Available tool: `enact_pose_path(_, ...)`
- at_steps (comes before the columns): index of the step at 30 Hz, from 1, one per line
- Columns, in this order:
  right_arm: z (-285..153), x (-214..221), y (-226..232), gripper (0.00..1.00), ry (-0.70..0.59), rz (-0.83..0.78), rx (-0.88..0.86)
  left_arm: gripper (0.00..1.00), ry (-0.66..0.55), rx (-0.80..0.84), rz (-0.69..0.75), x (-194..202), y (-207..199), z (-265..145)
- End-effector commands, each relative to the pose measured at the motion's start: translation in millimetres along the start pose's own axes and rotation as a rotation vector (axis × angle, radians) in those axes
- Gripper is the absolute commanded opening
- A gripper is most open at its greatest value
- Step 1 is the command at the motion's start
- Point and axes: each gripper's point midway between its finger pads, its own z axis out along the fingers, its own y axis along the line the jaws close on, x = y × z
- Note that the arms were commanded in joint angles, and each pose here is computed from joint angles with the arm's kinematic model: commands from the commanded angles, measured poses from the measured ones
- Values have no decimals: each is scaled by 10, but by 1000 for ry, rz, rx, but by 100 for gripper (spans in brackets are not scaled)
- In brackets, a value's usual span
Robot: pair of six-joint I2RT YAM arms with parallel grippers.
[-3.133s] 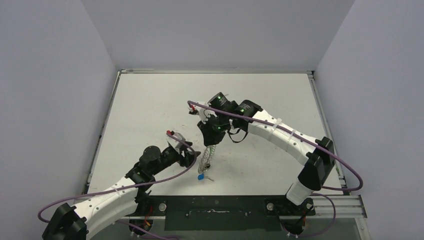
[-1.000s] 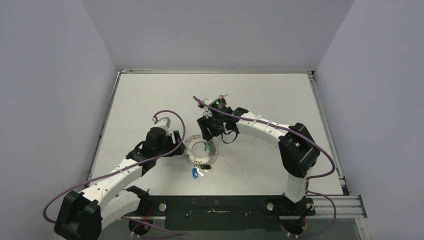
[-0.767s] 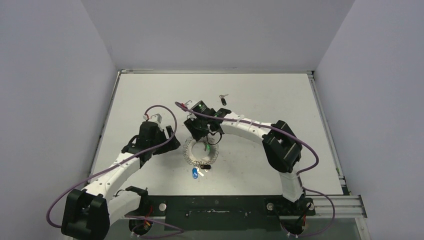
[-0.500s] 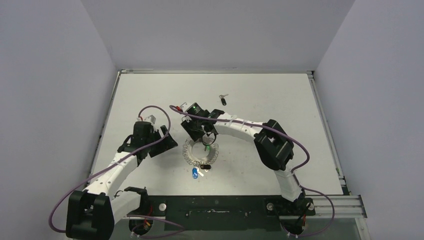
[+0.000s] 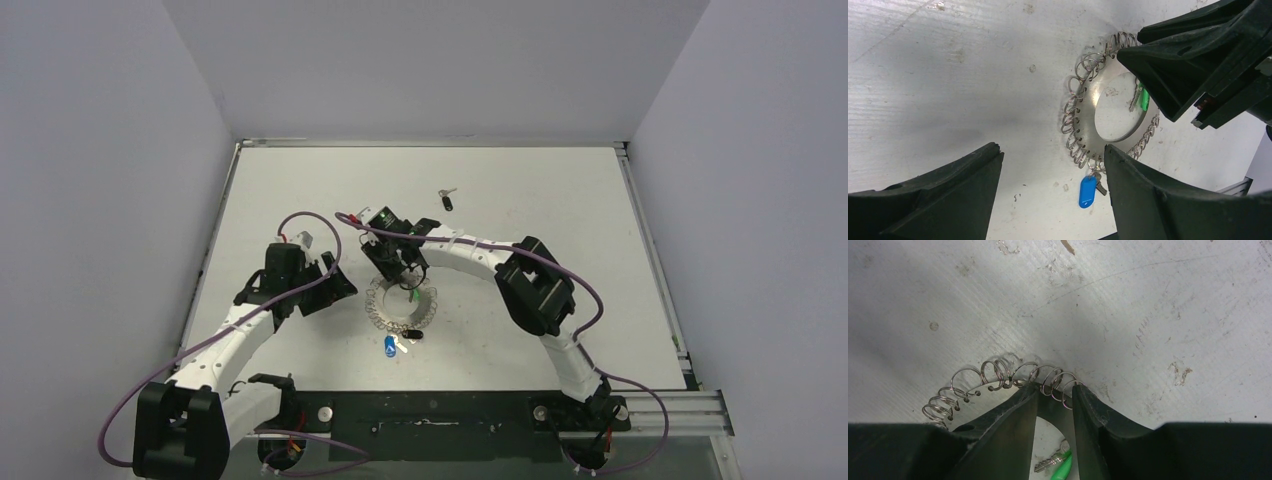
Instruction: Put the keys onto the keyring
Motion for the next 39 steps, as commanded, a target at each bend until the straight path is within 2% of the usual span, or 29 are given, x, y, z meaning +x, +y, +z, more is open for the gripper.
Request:
enact_pose_path(1,-24,-195,38,34,-50,-3,0,72,-48,51,11,-168,-157,-81)
enact_pose_path(8,-8,-196,88,33,-50,-10,-13,72,-50,51,8,-163,-150,-81)
enact_pose_path(11,24,-179,88,24,-44,-10,-10,72,-52,55,10,-163,-156,-82)
enact_pose_path(16,-15,-188,84,1,-41,-26,3,71,-69,56,21,-186,-158,-106)
enact_pose_path(21,-248,-266,98,0,-60,-68,-6,68,-114,82,59,-237,-193,-151)
enact_pose_path(26,-607,-359,176,0,-104,-116,-62,66,-208,169,138,-342,-332,-253)
enact_pose_path(39,-1517,-170,626,0,-137,-274,-409,64,-507,625,580,-431,-1064,-749)
